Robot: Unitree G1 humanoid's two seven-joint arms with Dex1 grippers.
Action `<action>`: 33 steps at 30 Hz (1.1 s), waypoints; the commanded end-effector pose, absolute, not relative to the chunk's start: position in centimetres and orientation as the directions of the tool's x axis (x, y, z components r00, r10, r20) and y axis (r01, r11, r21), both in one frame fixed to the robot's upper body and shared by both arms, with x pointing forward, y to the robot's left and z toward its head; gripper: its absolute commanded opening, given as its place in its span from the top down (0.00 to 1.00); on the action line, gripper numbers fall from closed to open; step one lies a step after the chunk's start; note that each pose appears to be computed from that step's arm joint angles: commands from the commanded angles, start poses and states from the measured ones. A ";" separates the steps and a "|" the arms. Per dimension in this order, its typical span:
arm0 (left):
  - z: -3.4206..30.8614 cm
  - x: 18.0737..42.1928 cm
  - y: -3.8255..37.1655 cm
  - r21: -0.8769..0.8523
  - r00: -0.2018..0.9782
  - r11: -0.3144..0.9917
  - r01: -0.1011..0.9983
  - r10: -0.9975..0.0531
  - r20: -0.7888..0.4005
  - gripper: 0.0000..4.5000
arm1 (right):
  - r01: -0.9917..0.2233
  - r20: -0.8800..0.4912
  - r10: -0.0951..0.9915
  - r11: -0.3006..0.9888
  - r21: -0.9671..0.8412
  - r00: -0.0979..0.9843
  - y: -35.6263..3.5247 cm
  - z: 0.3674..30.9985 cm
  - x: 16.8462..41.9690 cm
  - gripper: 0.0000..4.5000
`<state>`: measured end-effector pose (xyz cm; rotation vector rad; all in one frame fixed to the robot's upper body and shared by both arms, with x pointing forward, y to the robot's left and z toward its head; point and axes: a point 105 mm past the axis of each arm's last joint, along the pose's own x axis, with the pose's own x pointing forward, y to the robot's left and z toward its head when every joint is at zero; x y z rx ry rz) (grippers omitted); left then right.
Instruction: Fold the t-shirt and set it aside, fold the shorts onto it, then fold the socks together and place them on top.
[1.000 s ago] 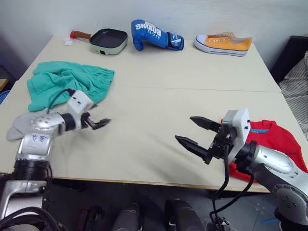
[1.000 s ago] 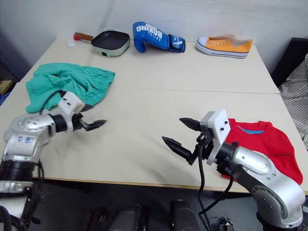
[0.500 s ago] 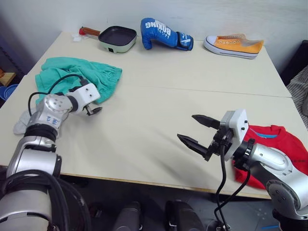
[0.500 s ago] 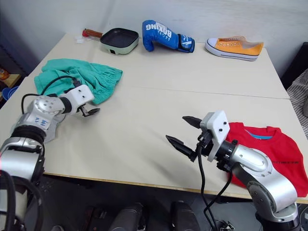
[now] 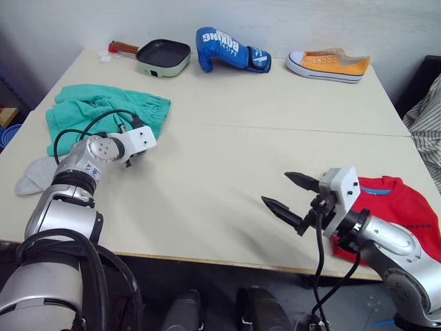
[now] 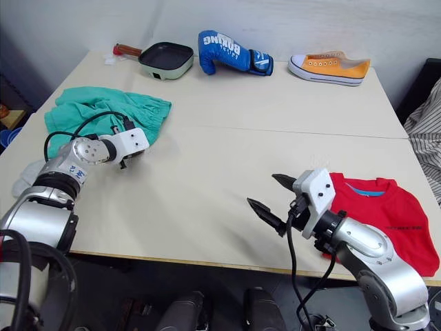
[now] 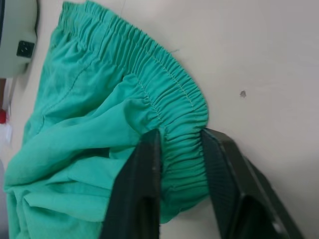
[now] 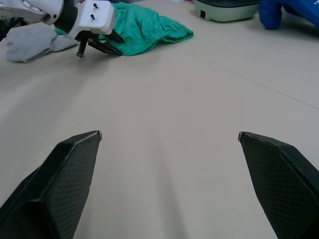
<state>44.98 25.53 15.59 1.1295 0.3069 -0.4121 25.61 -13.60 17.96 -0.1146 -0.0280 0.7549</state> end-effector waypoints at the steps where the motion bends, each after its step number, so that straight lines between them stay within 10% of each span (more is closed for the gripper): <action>1: 15.8 44.9 26.5 0.755 0.891 0.484 0.443 -0.139 -0.433 0.99 | -0.673 0.023 0.685 0.722 -0.164 0.729 -13.5 19.4 24.8 0.00; 9: 15.6 44.0 22.1 0.315 0.751 0.703 0.638 -0.478 -0.455 0.99 | -0.680 -0.017 0.689 0.710 -0.185 0.724 -13.5 19.2 24.4 0.00; 15: 15.9 39.1 13.0 -0.010 0.335 0.377 0.926 -0.833 -0.440 0.99 | -0.690 -0.058 0.697 0.690 -0.219 0.715 -13.8 19.0 24.4 0.00; 26: 14.0 32.4 -0.9 -0.045 0.044 0.071 0.996 -0.895 -0.443 0.99 | -0.730 -0.209 0.709 0.592 -0.342 0.673 -13.8 17.3 24.5 0.00; 33: 19.6 29.8 -0.8 -0.062 -0.089 -0.078 0.995 -0.976 -0.197 0.53 | -0.728 -0.285 0.686 0.531 -0.433 0.669 -13.9 15.9 23.7 0.00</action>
